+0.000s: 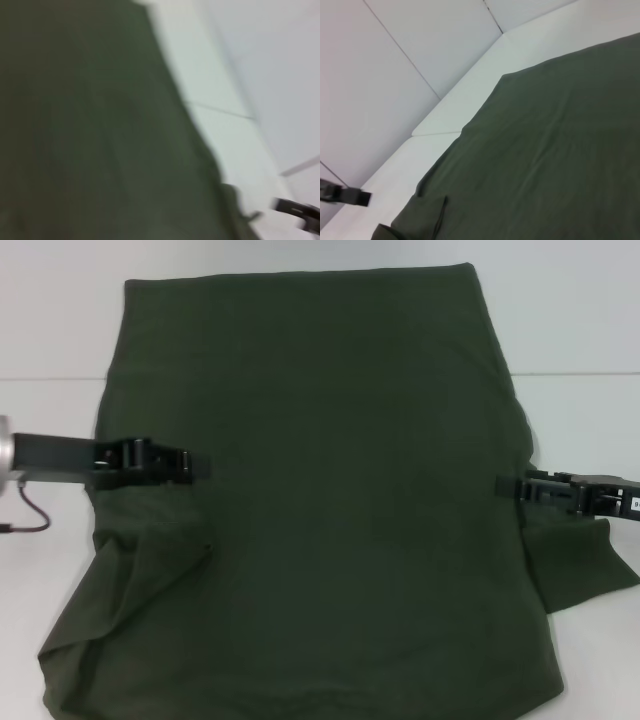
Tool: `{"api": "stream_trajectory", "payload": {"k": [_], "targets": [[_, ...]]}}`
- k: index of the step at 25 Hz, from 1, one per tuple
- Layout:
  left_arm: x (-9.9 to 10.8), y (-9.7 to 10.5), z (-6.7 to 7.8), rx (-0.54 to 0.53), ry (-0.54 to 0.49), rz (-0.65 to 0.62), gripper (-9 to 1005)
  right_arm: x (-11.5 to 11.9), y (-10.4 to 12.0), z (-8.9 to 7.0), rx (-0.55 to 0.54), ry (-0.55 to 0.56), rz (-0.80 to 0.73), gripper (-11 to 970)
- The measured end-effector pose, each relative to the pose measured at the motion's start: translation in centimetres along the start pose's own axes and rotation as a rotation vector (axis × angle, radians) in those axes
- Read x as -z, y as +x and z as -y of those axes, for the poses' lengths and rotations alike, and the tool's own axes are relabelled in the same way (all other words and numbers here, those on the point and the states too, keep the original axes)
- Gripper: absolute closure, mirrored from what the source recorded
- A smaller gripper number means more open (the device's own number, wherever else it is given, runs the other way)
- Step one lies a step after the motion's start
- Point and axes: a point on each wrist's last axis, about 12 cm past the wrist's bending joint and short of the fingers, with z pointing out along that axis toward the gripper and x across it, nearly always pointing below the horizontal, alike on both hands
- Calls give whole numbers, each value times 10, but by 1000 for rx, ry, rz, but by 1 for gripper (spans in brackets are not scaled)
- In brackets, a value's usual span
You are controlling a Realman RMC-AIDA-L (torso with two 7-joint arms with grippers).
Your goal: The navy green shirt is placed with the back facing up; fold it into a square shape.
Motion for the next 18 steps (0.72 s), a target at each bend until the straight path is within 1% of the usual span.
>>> {"api": "stream_trajectory", "payload": {"k": [1, 3, 4, 5, 7, 9, 11, 12, 15, 18], "targets": [[4, 3, 1, -49, 35, 13, 803, 1, -1, 0, -9, 0, -3, 123], [13, 12, 2, -188, 102, 54, 729, 2, -2, -1, -15, -10, -9, 123], [15, 18, 1, -229, 113, 70, 693, 3, -3, -1, -15, -15, -11, 123], [17, 25, -3, -294, 108, 99, 656, 4, -4, -2, -12, -23, -12, 123], [19, 34, -13, -334, 54, 141, 582, 5, -5, -2, -14, -32, -13, 123], [21, 37, -22, -312, -9, 171, 522, 8, -6, -2, -34, -31, -15, 123], [23, 39, -30, -229, -57, 184, 462, 10, -7, -1, -50, -27, -19, 123], [24, 39, -34, -170, -73, 189, 432, 11, -6, 0, -56, -26, -22, 123], [25, 45, -41, -55, -93, 209, 342, 11, -6, 0, -60, -27, -26, 123], [20, 52, -44, 33, -93, 200, 212, 11, -5, 0, -60, -27, -30, 123]]}}
